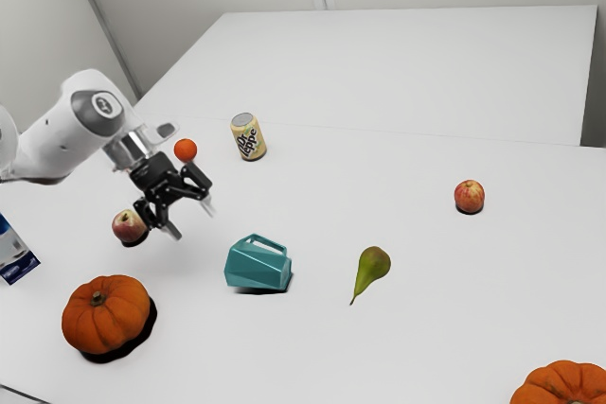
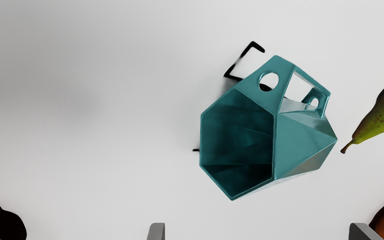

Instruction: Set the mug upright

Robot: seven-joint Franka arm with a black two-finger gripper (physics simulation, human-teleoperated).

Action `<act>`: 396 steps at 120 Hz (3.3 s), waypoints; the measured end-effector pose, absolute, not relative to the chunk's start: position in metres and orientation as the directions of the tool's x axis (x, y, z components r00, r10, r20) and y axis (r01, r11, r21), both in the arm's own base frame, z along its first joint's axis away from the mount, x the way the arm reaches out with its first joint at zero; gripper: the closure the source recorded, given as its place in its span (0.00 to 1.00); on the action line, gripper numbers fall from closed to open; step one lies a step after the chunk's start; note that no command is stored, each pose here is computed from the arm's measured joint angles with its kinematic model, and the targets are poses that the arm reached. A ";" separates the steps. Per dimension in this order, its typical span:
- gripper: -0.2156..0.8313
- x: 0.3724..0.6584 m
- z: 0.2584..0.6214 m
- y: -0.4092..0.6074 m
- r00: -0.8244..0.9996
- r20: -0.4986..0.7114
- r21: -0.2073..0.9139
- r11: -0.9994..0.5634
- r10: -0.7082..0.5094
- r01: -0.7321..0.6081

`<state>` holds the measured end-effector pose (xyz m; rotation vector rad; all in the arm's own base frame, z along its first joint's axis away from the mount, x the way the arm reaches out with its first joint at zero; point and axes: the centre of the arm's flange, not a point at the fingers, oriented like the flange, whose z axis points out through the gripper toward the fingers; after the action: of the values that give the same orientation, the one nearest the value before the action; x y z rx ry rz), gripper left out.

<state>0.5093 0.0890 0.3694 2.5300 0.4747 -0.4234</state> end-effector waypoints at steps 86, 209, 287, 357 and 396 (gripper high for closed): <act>0.21 0.528 0.277 0.047 0.800 -0.540 0.539 -0.622 0.261 0.567; 0.95 0.543 0.334 -0.009 0.900 -0.397 0.446 -0.819 0.180 0.361; 0.96 0.565 0.363 -0.010 0.998 -0.067 -0.027 -1.000 0.012 0.010; 0.57 0.568 0.351 -0.029 0.999 -0.044 -0.031 -1.000 -0.003 -0.004; 0.28 0.563 0.408 -0.030 1.000 0.025 -0.033 -0.999 -0.011 -0.011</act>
<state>0.5631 -0.0305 0.4079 3.1741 -0.0174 0.0405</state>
